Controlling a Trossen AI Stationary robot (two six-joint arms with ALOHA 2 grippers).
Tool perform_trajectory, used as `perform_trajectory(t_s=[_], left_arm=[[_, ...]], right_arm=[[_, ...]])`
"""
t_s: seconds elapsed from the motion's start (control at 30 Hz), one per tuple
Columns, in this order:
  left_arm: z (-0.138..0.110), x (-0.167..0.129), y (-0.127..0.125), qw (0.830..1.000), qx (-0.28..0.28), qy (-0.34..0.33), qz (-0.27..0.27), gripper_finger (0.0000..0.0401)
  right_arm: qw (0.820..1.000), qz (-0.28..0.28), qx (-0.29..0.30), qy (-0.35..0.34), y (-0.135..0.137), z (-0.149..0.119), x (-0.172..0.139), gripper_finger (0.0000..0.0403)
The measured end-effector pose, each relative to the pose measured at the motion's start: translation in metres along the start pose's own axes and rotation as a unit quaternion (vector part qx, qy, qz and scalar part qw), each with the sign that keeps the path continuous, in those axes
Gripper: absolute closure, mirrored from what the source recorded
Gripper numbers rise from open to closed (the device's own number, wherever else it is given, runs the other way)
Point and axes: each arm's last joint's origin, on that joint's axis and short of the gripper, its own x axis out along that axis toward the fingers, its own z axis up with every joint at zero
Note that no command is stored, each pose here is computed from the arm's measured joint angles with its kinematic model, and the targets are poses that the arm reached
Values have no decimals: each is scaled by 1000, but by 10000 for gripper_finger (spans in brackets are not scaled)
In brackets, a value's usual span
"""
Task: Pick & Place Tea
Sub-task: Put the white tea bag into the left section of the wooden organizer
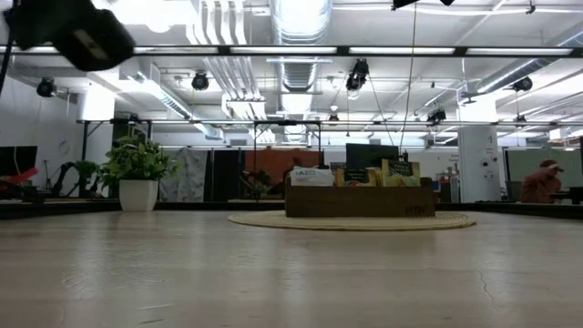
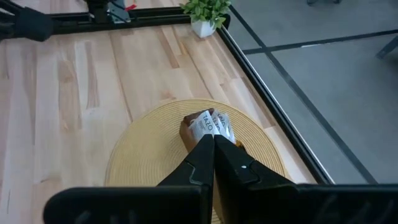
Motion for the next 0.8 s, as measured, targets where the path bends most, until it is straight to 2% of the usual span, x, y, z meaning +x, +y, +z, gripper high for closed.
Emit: perform_trajectory(t_s=[0.23,0.43,0.6,0.8], left_arm=[[-10,16,-28,998,-46,5,-39,273],[-17,38,-58,997,-32,18,-61,273],[-29,60,-76,997,-21,57,-56,273],[-43,87,-85,993,-80,80,-16,273]], right_arm=[[1000,0,1,0,0,0,0,394],[1000,0,1,0,0,0,0,394],[1000,0,2,0,0,0,0,394],[1000,0,0,0,0,0,0,394]])
